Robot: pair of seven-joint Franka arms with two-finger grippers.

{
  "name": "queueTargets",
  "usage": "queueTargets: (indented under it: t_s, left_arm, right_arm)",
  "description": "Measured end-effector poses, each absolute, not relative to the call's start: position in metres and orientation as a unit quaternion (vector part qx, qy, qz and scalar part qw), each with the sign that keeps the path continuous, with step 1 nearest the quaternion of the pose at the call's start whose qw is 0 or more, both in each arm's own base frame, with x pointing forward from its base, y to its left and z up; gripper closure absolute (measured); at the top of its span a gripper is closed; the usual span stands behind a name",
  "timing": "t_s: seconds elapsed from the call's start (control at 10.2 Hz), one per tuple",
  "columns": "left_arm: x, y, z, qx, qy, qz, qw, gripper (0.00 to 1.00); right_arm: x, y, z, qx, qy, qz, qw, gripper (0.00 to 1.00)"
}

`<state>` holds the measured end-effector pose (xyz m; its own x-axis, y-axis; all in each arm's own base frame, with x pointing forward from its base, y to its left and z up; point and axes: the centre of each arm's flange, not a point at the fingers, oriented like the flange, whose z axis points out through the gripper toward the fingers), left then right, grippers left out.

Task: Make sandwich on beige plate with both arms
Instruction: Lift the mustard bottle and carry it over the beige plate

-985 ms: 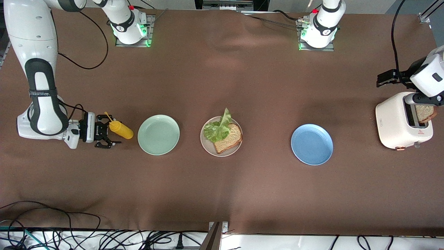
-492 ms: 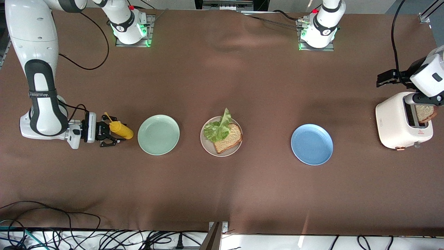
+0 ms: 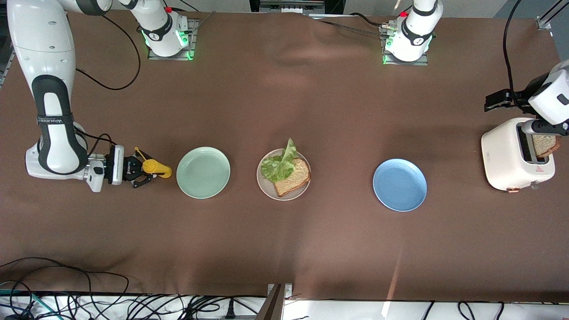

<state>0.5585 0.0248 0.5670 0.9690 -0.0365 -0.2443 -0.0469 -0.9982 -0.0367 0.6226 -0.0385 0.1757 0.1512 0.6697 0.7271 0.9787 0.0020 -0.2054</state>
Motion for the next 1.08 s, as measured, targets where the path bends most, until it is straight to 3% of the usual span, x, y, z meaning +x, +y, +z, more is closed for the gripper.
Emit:
queueTargets:
  t_s: [0.2, 0.59, 1.08]
  left_arm:
    - [0.559, 0.023, 0.567, -0.992, 0.022, 0.123, 0.018, 0.0]
    - [0.56, 0.021, 0.577, -0.994, 0.017, 0.11, 0.017, 0.0]
    - [0.562, 0.018, 0.586, -0.995, 0.019, 0.1, 0.018, 0.0]
  right_arm:
    - [0.63, -0.02, 0.204, -0.694, -0.61, -0.162, 0.346, 0.88]
    - [0.651, 0.046, 0.287, -0.713, -0.65, -0.04, 0.26, 0.92]
    - [0.663, 0.173, 0.366, -0.719, -0.69, 0.081, 0.038, 0.92]
